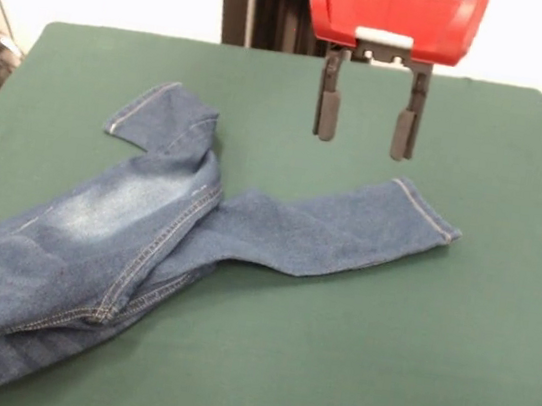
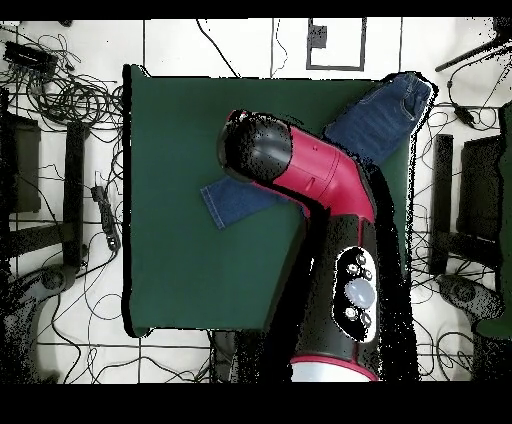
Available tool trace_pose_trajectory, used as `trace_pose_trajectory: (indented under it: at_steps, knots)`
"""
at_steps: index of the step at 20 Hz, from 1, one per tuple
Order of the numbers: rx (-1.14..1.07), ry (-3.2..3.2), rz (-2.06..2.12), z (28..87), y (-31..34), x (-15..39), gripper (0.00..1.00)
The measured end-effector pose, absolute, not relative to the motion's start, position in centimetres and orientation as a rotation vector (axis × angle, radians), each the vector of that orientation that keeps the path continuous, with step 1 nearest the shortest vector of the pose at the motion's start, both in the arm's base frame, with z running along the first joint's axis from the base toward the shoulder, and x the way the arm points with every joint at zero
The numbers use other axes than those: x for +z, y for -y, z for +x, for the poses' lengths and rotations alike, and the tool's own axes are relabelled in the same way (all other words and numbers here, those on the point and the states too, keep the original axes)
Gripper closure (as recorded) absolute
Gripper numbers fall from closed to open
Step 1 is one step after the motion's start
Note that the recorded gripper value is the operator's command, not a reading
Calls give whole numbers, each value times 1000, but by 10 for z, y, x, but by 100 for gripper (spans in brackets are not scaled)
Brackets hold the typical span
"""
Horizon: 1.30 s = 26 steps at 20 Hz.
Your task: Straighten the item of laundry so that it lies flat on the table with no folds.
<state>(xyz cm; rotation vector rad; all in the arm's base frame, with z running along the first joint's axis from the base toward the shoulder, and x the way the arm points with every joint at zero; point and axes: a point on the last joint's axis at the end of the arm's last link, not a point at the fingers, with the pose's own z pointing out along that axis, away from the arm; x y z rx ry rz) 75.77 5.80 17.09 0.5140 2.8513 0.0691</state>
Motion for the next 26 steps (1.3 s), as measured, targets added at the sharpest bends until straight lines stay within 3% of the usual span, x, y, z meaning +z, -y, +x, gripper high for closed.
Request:
trace_pose_trajectory:
  at_steps: [26]
  knots:
    - [111, -2864, 461, 755, -110, 159, 0]
